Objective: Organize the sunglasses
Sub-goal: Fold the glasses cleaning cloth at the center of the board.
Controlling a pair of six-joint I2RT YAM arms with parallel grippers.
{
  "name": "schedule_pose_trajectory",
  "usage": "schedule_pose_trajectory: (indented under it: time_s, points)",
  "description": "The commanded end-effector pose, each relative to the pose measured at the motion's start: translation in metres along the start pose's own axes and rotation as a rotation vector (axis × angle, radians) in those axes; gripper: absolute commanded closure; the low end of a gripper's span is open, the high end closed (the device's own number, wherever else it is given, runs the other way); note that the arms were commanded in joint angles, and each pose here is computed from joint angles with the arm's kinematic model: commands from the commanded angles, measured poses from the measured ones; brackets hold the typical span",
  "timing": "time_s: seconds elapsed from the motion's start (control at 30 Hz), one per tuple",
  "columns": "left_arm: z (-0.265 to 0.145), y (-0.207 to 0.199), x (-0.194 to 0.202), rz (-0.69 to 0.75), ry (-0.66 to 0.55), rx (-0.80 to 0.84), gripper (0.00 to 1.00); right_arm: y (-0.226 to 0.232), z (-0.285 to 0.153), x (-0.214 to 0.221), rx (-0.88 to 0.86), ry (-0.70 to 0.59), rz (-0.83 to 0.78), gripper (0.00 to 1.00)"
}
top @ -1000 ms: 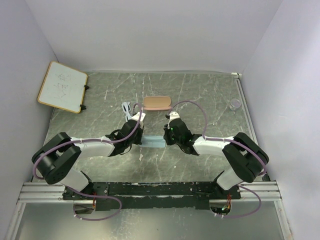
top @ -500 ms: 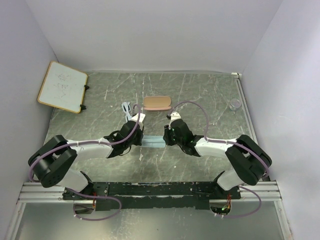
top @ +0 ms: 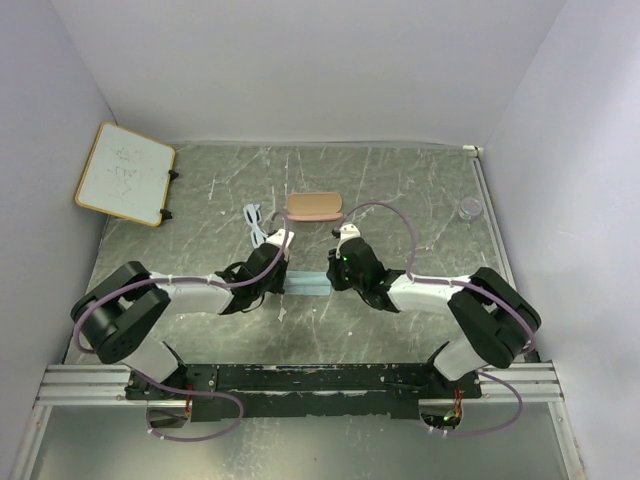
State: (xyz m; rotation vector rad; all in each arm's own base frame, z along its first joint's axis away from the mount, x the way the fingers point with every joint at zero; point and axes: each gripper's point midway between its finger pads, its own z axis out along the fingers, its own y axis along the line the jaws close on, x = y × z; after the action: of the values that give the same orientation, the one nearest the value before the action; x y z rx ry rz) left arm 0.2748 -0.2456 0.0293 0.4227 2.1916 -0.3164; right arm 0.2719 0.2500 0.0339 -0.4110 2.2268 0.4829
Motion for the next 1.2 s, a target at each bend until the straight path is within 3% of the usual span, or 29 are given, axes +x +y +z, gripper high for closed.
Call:
schedule_pose_trajectory:
  time_s: [0.0,0.43,0.97,1.17]
  points:
    - [0.011,-0.013,-0.021,-0.013,-0.057,0.022,0.78,0.005,0.005,-0.016,-0.001,-0.04,-0.012,0.9]
    - [0.008,-0.019,-0.036,-0.02,-0.089,0.044,0.8,0.013,0.016,-0.021,-0.027,-0.036,-0.011,0.9]
    - [0.008,-0.027,-0.021,-0.069,-0.058,0.093,0.93,0.032,0.029,-0.02,-0.077,-0.018,-0.019,0.91]
    - [0.01,-0.03,-0.014,-0.076,-0.039,0.101,0.89,0.037,0.031,-0.015,-0.086,-0.006,-0.024,0.91]
